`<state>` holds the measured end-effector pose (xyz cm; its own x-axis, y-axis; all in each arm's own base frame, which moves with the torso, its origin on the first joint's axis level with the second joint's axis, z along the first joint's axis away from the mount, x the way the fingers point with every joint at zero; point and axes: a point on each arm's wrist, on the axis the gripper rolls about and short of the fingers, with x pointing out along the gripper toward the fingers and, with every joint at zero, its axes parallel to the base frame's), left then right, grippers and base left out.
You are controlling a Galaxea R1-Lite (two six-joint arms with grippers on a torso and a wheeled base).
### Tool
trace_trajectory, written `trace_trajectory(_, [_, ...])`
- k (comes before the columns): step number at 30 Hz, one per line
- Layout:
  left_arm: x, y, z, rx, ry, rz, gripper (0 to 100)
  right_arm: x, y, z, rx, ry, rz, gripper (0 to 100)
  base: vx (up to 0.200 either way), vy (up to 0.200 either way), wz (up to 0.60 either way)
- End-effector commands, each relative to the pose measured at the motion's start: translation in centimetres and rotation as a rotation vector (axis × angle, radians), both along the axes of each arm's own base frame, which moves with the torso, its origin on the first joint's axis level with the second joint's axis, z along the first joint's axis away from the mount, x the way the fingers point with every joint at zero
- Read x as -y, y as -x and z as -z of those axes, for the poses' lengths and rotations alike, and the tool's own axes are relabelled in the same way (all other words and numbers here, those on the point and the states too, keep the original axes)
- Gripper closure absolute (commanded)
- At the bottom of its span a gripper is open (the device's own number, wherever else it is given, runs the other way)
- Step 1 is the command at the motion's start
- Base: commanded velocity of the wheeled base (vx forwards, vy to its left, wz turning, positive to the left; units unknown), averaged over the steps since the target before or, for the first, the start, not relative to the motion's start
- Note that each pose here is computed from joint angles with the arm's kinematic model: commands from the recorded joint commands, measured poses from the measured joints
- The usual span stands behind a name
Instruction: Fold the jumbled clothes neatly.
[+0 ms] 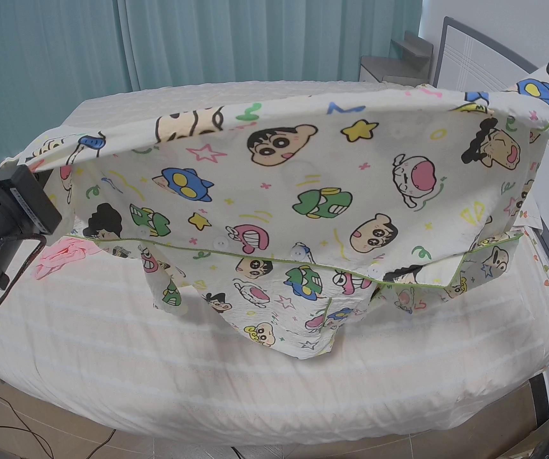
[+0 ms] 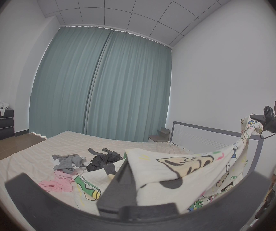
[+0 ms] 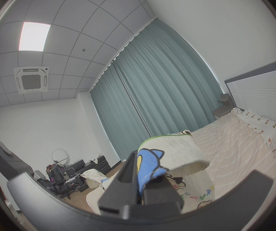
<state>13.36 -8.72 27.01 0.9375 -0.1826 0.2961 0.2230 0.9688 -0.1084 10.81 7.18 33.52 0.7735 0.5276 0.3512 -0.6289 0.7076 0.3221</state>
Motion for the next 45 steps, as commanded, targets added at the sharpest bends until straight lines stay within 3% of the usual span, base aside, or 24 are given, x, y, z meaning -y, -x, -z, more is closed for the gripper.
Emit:
trace_trajectory(1, [-0.2,0.3,-0.1,0.007,0.005,0.000,100,0.4,0.6,-0.3,0.022,-0.012,0.002,100,-0.200,0.000,0.00])
trace_trajectory(6, [-0.4,0.6,-0.2,0.015,0.010,0.001,100,1.0,1.5,-0.7,0.064,-0.023,-0.002,100,-0.200,0.000,0.00])
trace_trajectory(16, [-0.7,1.0,0.6,-0.002,-0.001,0.000,100,1.8,2.3,-1.0,0.104,-0.024,0.021,100,0.000,0.000,0.00])
trace_trajectory(22, [-0.6,0.8,2.2,-0.053,-0.036,-0.003,100,1.4,0.6,0.4,0.036,0.014,0.065,100,0.000,0.000,0.00])
trace_trajectory(35, [0.5,-0.7,9.1,-0.315,-0.149,-0.002,100,1.5,-3.9,4.5,-0.137,0.111,0.169,100,0.000,0.000,0.00])
trace_trajectory(45, [2.5,-3.6,9.4,-0.363,-0.129,-0.009,100,2.1,-7.4,6.7,-0.216,0.132,0.261,100,0.000,0.000,0.00])
